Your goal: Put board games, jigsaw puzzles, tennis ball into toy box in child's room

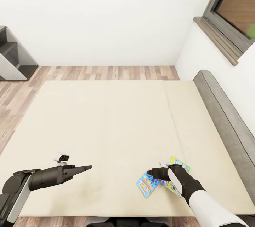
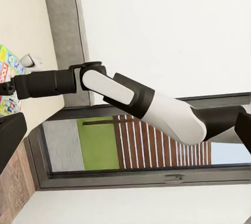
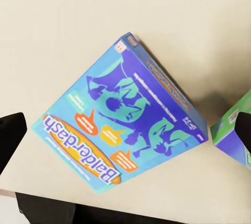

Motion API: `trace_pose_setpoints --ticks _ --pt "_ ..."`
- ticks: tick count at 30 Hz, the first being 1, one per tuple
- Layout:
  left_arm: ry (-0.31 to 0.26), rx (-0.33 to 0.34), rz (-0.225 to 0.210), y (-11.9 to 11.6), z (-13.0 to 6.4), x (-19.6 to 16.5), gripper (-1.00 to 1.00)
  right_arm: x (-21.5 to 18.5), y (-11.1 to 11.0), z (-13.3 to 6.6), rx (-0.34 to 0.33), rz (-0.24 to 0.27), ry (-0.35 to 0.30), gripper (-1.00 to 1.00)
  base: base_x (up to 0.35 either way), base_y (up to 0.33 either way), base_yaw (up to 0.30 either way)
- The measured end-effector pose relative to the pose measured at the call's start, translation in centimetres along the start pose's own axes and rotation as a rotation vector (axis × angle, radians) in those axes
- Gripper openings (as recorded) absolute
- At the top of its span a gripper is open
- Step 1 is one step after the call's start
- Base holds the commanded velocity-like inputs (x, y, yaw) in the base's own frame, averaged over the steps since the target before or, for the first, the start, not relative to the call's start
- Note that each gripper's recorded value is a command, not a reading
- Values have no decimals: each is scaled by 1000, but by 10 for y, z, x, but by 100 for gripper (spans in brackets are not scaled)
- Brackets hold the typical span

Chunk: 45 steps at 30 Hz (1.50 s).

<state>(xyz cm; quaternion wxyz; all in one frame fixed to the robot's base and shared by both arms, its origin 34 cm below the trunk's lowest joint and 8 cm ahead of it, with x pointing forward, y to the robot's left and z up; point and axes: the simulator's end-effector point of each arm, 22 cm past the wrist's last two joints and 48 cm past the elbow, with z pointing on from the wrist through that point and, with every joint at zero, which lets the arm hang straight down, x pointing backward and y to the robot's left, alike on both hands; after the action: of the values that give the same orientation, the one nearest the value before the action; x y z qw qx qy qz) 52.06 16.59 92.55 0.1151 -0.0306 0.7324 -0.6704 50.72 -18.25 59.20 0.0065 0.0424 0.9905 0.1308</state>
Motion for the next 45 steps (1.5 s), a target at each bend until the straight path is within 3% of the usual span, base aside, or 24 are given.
trace_pose_setpoints --ticks 22,32,45 --pt "3 -8 -34 15 1 5 100 13 0 13 -3 7 30 100 0 0 0" --pt "4 -17 -49 22 0 7 100 -5 7 13 -12 -4 -7 100 0 0 0" --pt "6 -21 -71 31 2 11 100 -3 -4 18 1 -3 -3 100 0 0 0"
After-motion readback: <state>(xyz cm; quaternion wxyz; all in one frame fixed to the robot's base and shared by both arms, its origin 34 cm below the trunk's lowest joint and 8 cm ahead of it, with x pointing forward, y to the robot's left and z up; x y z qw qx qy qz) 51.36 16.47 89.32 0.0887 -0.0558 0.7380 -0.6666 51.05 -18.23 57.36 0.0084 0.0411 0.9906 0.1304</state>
